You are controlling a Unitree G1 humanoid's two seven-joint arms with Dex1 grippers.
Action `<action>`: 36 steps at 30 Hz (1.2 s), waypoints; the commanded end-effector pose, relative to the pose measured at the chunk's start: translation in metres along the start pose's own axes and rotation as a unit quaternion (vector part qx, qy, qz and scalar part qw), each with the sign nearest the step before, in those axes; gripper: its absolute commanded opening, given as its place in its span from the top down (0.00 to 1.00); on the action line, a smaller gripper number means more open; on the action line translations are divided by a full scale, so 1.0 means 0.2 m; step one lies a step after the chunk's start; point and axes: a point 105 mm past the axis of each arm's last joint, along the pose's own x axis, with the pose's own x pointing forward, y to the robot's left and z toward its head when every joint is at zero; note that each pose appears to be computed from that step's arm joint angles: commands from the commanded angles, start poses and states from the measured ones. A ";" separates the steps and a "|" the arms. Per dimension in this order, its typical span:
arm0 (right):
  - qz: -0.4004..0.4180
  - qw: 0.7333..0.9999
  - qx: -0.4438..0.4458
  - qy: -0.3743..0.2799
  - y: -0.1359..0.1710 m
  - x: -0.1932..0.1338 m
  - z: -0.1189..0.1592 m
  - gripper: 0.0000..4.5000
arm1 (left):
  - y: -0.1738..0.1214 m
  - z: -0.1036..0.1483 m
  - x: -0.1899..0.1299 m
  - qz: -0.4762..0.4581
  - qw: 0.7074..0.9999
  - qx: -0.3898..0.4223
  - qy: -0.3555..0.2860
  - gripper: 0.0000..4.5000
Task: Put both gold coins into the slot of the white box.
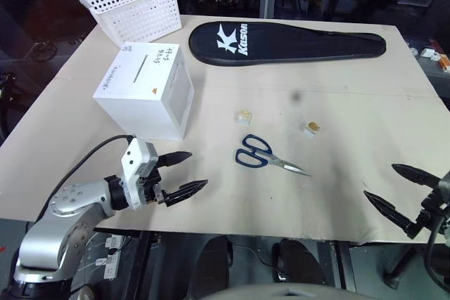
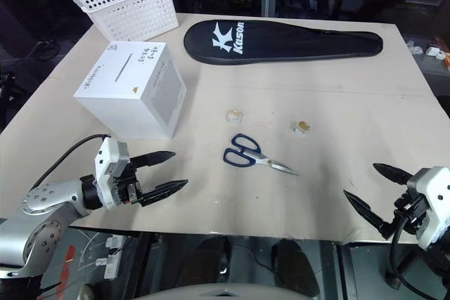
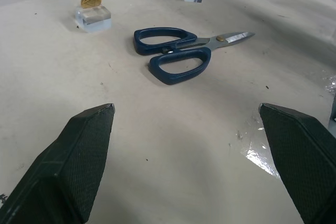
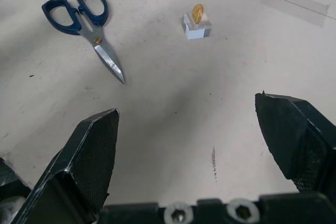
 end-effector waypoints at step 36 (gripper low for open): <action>0.005 0.996 0.069 0.061 -0.15 0.86 0.26 0.57 | -0.20 0.24 0.06 -0.111 0.989 0.084 -0.045 0.00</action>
